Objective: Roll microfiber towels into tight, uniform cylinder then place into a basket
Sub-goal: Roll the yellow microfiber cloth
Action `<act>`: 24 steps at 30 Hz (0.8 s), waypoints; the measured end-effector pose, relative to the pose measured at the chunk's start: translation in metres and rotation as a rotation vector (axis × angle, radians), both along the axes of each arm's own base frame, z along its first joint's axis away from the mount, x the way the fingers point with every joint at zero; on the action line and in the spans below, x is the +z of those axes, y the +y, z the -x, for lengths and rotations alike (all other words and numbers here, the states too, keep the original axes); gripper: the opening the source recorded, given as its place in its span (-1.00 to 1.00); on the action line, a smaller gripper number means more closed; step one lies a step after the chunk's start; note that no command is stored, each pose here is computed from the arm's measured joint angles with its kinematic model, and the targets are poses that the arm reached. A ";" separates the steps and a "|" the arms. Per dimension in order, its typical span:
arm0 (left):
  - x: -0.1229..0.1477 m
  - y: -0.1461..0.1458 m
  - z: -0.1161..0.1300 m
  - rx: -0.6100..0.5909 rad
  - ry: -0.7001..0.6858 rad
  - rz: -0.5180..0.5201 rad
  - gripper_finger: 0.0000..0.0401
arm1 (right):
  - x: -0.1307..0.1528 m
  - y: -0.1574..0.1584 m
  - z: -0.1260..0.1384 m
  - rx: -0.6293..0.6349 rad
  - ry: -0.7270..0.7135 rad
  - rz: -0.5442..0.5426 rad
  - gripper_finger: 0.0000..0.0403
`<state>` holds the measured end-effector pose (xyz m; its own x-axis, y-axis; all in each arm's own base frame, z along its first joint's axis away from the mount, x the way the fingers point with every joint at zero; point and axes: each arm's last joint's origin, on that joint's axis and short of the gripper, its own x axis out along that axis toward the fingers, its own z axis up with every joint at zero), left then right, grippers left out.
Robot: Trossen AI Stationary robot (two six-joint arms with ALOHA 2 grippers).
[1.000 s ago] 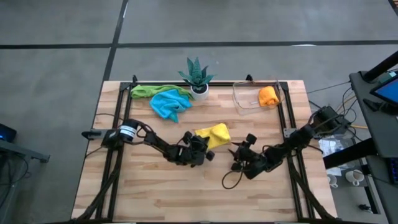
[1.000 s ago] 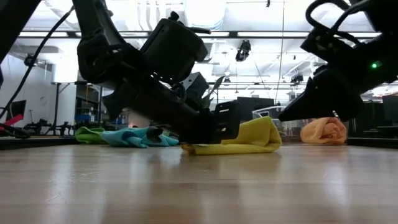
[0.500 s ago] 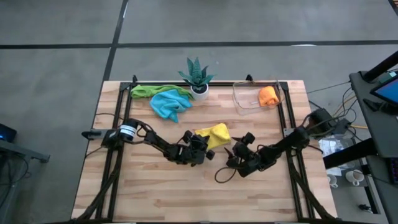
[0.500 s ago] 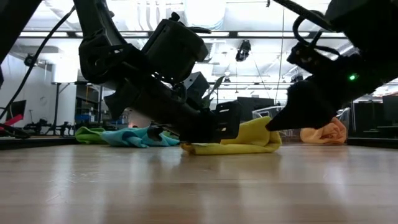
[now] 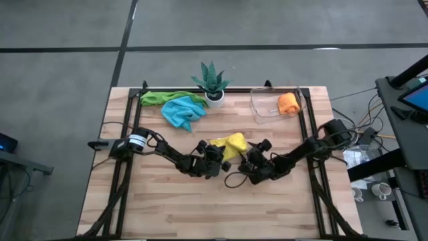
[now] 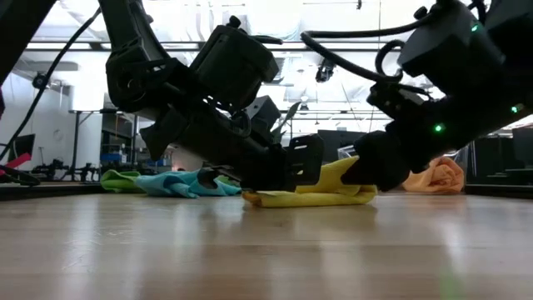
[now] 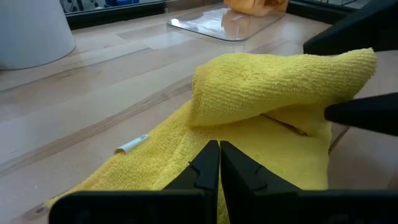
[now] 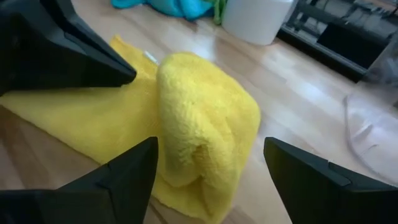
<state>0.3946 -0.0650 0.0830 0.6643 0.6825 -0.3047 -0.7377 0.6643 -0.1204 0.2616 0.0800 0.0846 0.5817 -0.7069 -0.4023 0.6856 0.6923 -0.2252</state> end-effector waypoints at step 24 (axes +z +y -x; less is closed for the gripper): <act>0.000 0.000 0.000 -0.006 -0.009 0.006 -1.00 | -0.004 -0.018 -0.006 -0.003 0.071 -0.039 -0.47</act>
